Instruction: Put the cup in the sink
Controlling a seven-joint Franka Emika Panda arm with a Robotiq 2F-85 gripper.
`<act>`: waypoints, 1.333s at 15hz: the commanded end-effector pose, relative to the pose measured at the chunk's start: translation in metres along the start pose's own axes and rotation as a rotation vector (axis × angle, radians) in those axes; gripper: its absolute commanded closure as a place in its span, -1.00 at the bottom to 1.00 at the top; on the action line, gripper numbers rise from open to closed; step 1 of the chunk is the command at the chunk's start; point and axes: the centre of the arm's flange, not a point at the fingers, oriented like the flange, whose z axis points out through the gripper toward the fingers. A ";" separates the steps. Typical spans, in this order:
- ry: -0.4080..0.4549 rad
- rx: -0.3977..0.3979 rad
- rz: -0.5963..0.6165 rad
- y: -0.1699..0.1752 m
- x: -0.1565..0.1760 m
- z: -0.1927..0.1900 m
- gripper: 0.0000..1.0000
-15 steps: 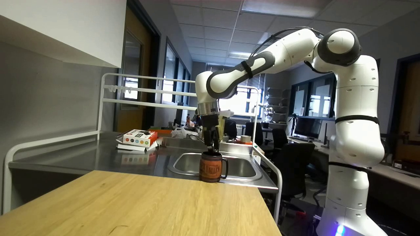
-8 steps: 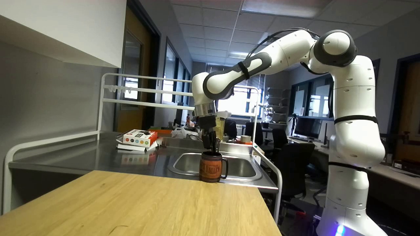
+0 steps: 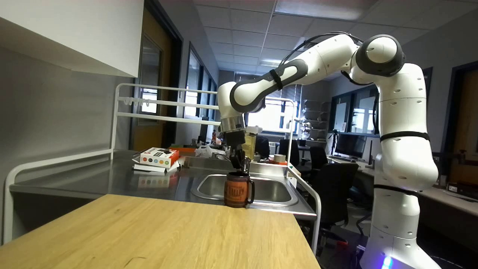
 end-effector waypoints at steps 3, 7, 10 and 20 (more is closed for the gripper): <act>0.039 0.045 0.060 0.025 -0.013 -0.021 0.89; 0.089 0.072 0.191 0.076 -0.041 -0.034 0.90; 0.125 0.075 0.300 0.115 -0.061 -0.039 0.90; 0.009 0.030 0.583 0.195 -0.060 0.019 0.90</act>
